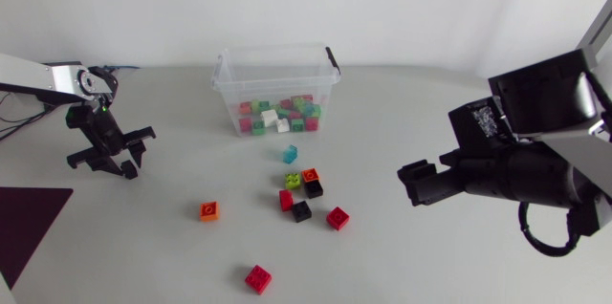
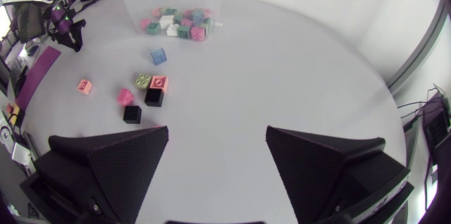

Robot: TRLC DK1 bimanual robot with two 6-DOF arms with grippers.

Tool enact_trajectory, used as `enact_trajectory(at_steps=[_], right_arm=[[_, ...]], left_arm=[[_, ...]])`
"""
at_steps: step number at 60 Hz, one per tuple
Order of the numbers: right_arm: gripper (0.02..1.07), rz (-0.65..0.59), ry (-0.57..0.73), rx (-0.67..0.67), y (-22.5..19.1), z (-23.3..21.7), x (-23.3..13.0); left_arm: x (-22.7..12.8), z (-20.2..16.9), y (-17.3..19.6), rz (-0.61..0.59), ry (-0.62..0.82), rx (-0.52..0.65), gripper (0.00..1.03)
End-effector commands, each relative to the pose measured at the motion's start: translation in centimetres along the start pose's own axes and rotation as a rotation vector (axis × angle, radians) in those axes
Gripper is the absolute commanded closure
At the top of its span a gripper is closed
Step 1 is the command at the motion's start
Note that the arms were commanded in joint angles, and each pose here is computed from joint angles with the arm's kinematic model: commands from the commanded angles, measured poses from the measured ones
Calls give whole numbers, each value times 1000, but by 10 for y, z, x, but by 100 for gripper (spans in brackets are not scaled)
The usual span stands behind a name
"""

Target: Place the duplo bricks in the container

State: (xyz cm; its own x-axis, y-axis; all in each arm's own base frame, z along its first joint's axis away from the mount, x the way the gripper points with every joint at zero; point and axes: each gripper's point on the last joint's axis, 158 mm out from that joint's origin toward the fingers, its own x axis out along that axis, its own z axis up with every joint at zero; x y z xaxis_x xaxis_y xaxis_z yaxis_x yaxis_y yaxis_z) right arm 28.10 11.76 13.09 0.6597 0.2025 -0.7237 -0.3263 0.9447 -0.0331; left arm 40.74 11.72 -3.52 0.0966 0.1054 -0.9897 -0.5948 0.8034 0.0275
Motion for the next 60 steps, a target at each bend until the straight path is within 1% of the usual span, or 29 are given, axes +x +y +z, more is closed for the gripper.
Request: enact_trajectory(at_steps=[1,12,18,21,23,26,34,35,38,45,46,53,56,58,60], right_arm=[[7,-1,-10,-15,1,7,-3],[7,1,-3,-30,2,5,-4],[7,5,4,-43,4,3,-4],[7,7,6,-48,5,3,-4],[7,8,6,-49,5,3,-4],[7,8,7,-50,5,3,-4],[7,11,28,-60,8,-1,1],[7,13,48,-73,9,-5,6],[7,13,88,-94,11,-13,15],[7,23,200,-143,18,-33,39],[7,23,203,-145,19,-34,40],[7,84,260,-206,44,-42,51],[7,99,285,-241,50,-44,57],[7,106,289,-250,52,-44,58],[7,141,310,-278,59,-47,62]], left_arm=[[5,4,1,-18,3,-28,61],[6,6,2,-36,-5,-32,66],[6,7,1,-45,-10,-30,73],[8,5,2,-44,-5,-30,75],[7,5,2,-44,-7,-30,80],[8,3,4,-42,-3,-31,84],[2,-2,4,-37,10,-14,85],[-2,-4,3,-38,8,-3,87],[-8,-5,2,-39,6,20,87],[-36,-6,-3,-52,-19,79,87],[-37,-7,-4,-52,-19,82,87],[-70,-8,-14,-84,-61,155,87],[-87,-11,-23,-106,-83,203,87],[-92,-12,-26,-115,-91,215,87],[-103,-12,-31,-129,-116,238,87]])
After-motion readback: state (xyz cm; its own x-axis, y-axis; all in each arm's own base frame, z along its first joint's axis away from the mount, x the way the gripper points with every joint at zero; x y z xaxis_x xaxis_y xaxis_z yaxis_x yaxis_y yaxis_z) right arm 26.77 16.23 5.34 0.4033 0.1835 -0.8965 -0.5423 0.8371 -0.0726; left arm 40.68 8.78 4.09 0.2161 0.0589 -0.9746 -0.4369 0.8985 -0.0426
